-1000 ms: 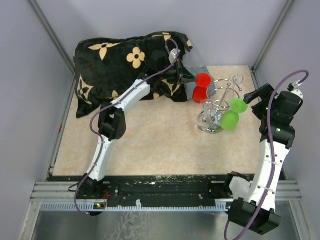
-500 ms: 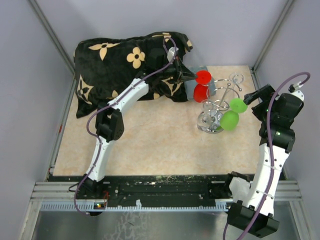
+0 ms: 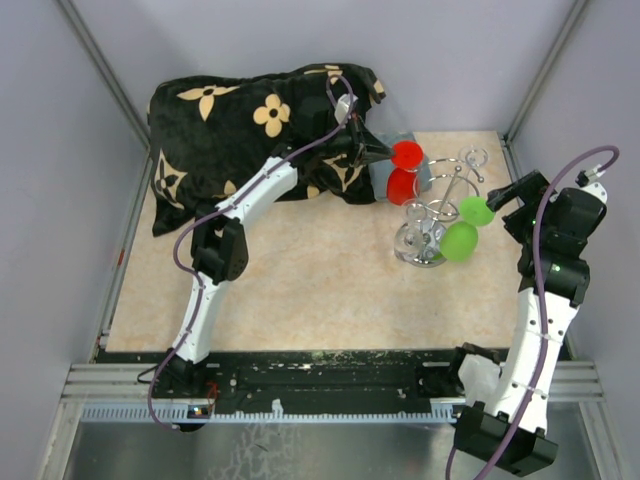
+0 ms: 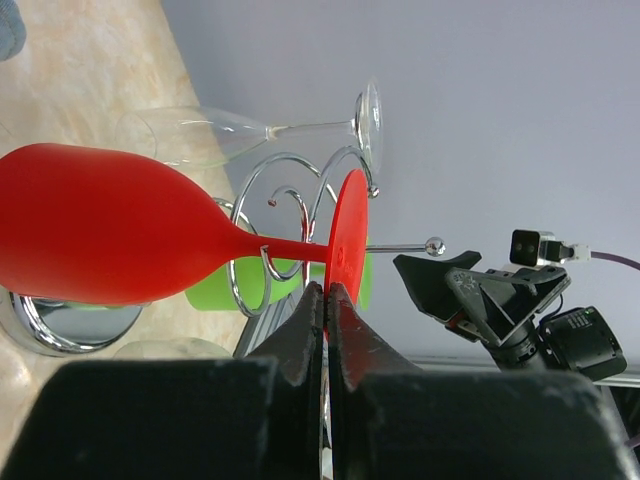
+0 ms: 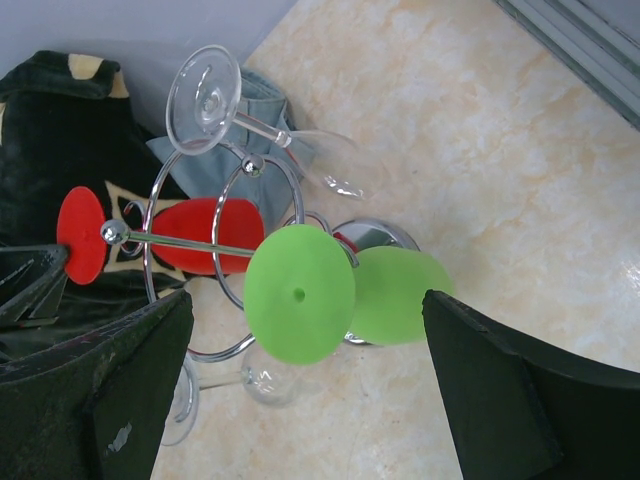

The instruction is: Take the wine glass off the wine glass rack

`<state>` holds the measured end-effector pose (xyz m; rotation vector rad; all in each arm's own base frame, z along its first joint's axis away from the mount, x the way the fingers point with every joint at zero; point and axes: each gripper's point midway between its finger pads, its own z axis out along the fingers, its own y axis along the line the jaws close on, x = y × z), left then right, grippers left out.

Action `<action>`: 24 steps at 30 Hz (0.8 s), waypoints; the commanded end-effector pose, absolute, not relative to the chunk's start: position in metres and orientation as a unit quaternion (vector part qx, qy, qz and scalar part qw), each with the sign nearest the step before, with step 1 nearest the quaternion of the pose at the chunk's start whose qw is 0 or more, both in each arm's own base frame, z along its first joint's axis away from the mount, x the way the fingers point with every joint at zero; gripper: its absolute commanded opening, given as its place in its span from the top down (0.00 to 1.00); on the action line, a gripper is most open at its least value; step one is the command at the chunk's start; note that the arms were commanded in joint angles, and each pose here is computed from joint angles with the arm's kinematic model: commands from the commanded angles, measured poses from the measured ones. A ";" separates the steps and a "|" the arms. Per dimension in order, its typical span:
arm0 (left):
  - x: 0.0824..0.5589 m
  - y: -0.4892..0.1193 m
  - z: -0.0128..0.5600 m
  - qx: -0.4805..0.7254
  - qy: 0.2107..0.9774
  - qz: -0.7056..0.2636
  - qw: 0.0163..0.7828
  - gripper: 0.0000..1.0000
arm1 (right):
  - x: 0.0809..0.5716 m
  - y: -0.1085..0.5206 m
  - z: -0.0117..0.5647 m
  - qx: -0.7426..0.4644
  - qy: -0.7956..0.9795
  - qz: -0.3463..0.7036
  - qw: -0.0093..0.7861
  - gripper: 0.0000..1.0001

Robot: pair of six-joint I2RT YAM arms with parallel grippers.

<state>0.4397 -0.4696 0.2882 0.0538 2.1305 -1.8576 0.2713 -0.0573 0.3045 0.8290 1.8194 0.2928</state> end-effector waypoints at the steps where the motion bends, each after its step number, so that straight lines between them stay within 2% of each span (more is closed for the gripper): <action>1: 0.442 -0.474 0.305 0.048 0.724 -0.663 0.183 1.00 | 0.270 -0.055 0.322 0.336 0.749 0.128 0.557 0.03; 13: 0.455 -0.481 0.289 0.054 0.718 -0.665 0.197 1.00 | 0.266 -0.055 0.329 0.337 0.743 0.126 0.564 0.02; 24: 0.467 -0.469 0.307 0.049 0.702 -0.673 0.226 1.00 | 0.264 -0.054 0.330 0.337 0.743 0.126 0.565 0.02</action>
